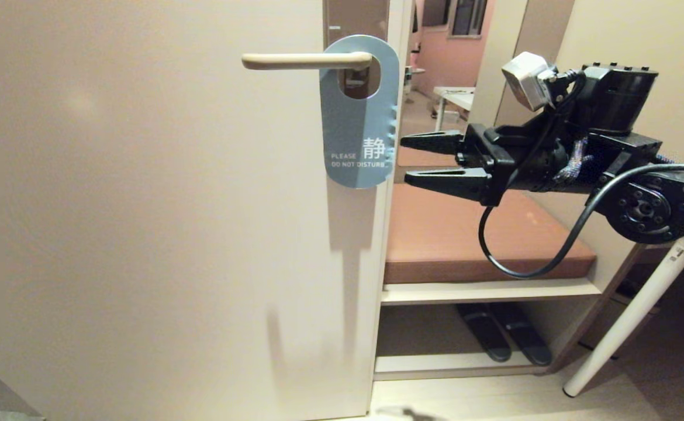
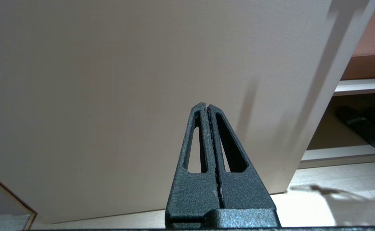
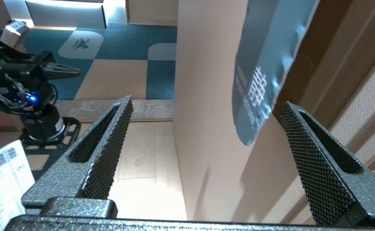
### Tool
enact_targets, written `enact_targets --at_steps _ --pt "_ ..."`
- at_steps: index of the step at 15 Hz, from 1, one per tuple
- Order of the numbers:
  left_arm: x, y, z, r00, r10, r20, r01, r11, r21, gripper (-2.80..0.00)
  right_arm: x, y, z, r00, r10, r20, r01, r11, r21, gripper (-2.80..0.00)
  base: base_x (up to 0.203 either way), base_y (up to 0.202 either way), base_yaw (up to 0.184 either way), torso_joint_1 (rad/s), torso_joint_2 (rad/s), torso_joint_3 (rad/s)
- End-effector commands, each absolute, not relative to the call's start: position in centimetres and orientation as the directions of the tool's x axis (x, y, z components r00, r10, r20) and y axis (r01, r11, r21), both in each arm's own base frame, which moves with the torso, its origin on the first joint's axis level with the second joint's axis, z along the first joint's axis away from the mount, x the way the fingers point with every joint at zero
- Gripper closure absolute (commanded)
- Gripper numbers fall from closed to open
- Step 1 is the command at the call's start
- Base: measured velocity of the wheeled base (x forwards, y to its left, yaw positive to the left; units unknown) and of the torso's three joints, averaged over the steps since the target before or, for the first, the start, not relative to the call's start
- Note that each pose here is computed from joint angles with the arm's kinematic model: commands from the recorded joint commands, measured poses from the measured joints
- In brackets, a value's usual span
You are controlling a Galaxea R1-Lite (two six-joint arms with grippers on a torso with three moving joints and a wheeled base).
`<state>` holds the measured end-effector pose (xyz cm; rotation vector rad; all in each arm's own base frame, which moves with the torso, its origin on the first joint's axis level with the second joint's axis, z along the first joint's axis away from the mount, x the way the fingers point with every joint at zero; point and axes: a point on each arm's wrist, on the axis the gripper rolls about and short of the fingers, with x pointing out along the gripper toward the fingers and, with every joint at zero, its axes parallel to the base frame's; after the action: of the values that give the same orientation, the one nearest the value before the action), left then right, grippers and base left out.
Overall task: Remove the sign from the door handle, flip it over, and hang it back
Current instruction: Take down the sign
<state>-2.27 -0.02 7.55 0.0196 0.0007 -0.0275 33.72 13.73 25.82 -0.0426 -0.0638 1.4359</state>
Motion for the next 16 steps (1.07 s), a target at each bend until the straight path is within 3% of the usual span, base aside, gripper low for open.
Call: enact_targets --at_steps 1,16 --pt "-2.3 0.0 7.6 1.0 -0.028 -0.002 0.028 0.999 0.02 0.0 34.2 13.9 25.2 0.127 0.992 0.013 -0.99 0.127 -0.063 -2.8 0.0 0.0 0.0 0.0 0.0 0.0" --pt "-2.3 0.0 7.6 1.0 -0.028 -0.002 0.028 0.999 0.02 0.0 36.0 17.6 25.6 0.053 0.998 0.036 -0.992 0.057 -0.11 -2.8 0.0 0.0 0.0 0.0 0.0 0.0"
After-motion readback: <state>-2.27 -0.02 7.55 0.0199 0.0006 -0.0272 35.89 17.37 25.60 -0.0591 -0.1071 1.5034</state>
